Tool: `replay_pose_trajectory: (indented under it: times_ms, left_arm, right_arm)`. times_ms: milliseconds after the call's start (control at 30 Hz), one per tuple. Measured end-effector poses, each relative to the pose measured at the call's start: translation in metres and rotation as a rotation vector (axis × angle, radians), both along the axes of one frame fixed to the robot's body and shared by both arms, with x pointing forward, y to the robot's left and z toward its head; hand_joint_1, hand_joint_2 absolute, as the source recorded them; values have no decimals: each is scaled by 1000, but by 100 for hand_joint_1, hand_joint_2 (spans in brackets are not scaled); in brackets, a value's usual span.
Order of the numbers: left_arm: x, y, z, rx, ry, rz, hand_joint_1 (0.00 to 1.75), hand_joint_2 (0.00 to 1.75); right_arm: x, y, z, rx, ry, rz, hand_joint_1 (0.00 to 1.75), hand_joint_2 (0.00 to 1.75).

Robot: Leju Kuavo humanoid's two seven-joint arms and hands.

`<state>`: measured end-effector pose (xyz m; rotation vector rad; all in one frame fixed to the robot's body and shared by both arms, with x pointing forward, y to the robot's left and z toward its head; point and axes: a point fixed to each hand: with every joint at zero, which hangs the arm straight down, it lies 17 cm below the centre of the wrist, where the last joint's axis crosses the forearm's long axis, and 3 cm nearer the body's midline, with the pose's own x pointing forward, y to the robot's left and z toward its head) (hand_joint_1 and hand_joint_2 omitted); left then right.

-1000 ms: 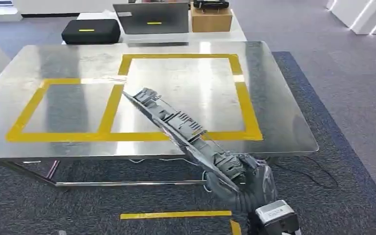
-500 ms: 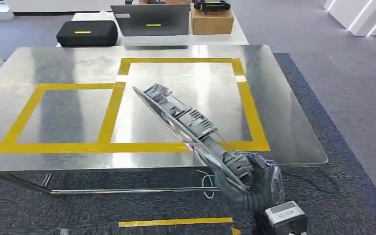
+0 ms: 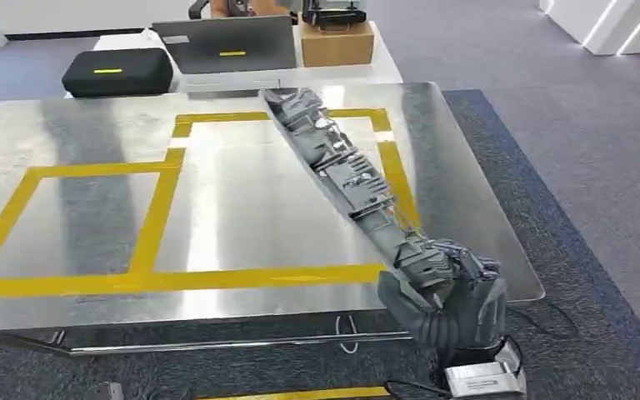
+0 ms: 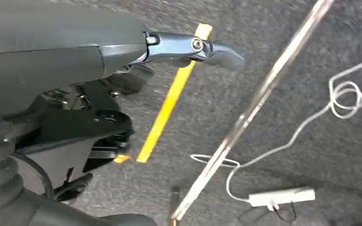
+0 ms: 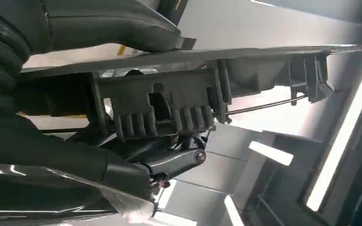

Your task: Take the parts from the cabinet and place them on the table.

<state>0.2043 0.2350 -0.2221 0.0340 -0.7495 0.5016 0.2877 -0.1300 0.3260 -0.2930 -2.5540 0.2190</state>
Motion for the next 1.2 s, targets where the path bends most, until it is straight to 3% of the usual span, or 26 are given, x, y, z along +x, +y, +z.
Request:
replay_pose_trajectory:
  times_ms: [300, 533, 667, 967, 1200]
  left_arm:
    - [2, -7, 1, 6, 5, -19, 0, 175]
    - [6, -12, 1, 4, 7, -41, 0, 175]
    - [10, -17, 3, -2, -1, -72, 0, 175]
    - [17, -28, 7, -11, -21, -135, 0, 175]
    - [29, -50, 16, -46, -66, -247, 0, 175]
  right_arm:
    - [7, 23, 7, -49, -8, 13, 175, 175]
    - [20, 65, -11, -239, 18, 44, 175, 175]
    - [34, 101, -44, -443, 53, 87, 175, 175]
    - [53, 137, -99, -698, 118, 146, 175, 175]
    - [111, 142, -159, -964, 249, 71, 175, 175]
